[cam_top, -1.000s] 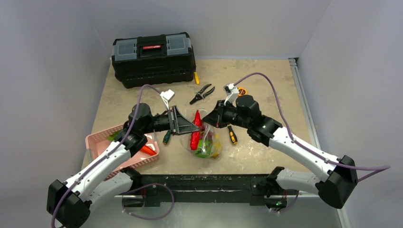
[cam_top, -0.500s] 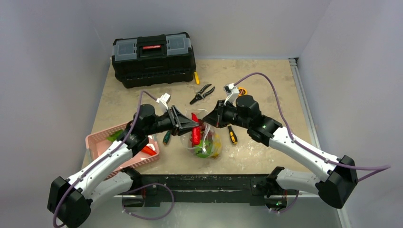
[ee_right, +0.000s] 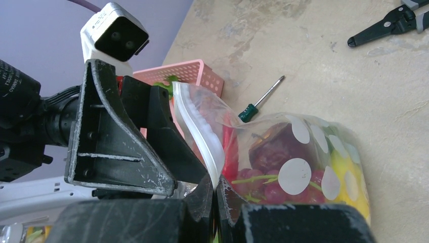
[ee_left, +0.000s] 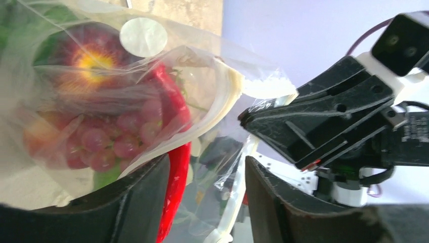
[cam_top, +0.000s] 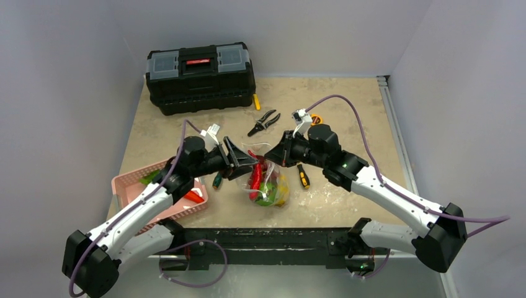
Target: Place the food in the zip-top bag and seal the zipper
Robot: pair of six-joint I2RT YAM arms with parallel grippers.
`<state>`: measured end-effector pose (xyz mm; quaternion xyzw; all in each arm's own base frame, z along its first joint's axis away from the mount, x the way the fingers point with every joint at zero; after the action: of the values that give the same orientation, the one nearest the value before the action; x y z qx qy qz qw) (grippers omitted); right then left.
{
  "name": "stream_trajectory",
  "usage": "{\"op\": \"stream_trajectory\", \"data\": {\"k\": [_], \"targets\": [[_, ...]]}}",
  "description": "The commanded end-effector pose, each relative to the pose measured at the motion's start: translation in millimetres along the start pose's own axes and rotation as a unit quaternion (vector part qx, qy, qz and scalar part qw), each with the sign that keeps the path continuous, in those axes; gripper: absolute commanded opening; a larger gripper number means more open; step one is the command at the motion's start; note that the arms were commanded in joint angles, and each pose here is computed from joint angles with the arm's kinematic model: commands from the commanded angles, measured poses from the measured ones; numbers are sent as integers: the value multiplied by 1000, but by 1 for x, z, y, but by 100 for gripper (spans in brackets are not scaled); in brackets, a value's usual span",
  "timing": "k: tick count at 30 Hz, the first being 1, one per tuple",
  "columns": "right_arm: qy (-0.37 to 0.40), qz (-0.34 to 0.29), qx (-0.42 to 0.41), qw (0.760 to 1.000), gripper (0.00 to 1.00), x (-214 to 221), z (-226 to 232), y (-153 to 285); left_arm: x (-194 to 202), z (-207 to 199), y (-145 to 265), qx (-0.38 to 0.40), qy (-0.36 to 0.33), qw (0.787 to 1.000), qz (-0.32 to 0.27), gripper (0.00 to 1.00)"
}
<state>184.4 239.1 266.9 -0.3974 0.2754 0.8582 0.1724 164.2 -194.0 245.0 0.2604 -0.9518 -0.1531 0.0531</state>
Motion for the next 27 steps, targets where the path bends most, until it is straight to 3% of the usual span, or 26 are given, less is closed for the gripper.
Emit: {"op": "stream_trajectory", "data": {"k": [1, 11, 15, 21, 27], "targets": [[9, -50, -21, 998, 0, -24, 14, 7, 2, -22, 20, 4, -92, 996, -16, 58], [20, -57, -9, 998, 0, -26, 14, 14, 8, -17, 62, -98, -220, 971, -15, 59], [23, -58, -7, 998, 0, -23, 12, 17, 7, 0, 59, -137, -215, 967, -5, 59], [37, -38, -17, 998, 0, -21, 12, 12, 10, 16, 34, -91, -183, 978, 39, 59], [51, -43, -13, 998, 0, -26, 14, 15, 12, 17, 21, -74, -176, 979, 64, 47]]}}
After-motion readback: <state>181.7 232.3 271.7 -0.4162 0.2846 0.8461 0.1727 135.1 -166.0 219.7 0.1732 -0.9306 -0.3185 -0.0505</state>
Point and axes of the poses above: each gripper's point midway between its finger pads, its own y axis back along the fingers, its own z axis along the line the jaws close on, x = y × z, the point moved 8 cm from there along y, back along the fingers, and after that the axes turned 9 degrees about y, right-handed, at the moved point
